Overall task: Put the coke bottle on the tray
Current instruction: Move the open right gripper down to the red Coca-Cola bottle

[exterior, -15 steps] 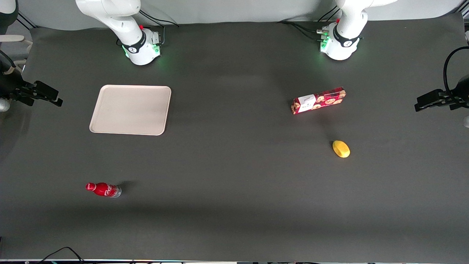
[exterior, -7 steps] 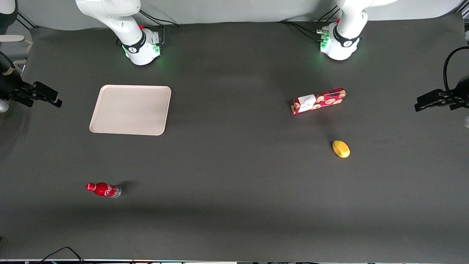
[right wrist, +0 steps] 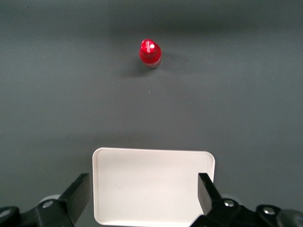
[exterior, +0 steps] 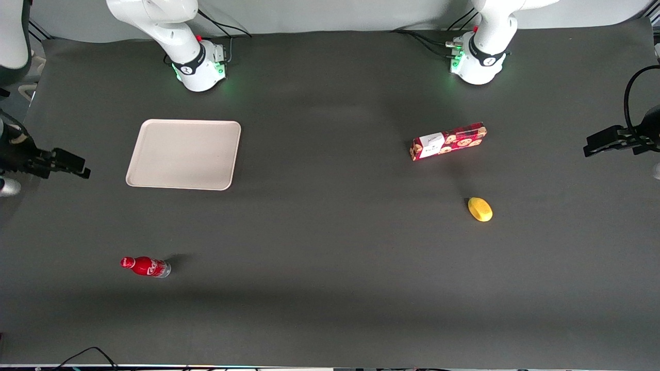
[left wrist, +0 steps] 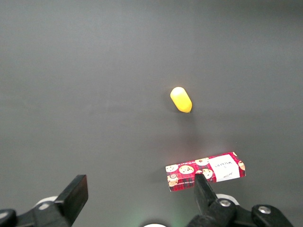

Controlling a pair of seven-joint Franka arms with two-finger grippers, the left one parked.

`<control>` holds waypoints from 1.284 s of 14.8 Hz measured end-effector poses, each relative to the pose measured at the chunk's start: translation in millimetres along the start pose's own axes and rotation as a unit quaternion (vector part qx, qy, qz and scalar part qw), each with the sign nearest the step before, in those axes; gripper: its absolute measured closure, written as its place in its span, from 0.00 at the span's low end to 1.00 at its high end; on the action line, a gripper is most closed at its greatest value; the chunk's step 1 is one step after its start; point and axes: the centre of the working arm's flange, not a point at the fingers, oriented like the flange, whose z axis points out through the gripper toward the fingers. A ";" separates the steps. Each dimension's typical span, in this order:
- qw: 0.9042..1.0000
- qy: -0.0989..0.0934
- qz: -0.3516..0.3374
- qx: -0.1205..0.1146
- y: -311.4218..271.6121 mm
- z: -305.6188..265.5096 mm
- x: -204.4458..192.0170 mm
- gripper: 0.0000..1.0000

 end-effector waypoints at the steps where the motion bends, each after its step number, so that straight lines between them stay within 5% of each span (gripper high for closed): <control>1: 1.000 -0.001 -0.003 -0.001 -1.0 7.5 11.9 0.00; 7: 0.999 0.026 -0.028 -0.008 5.1 67.0 77.1 0.00; 19: 0.997 0.057 -0.053 -0.007 -4.8 178.4 128.3 0.00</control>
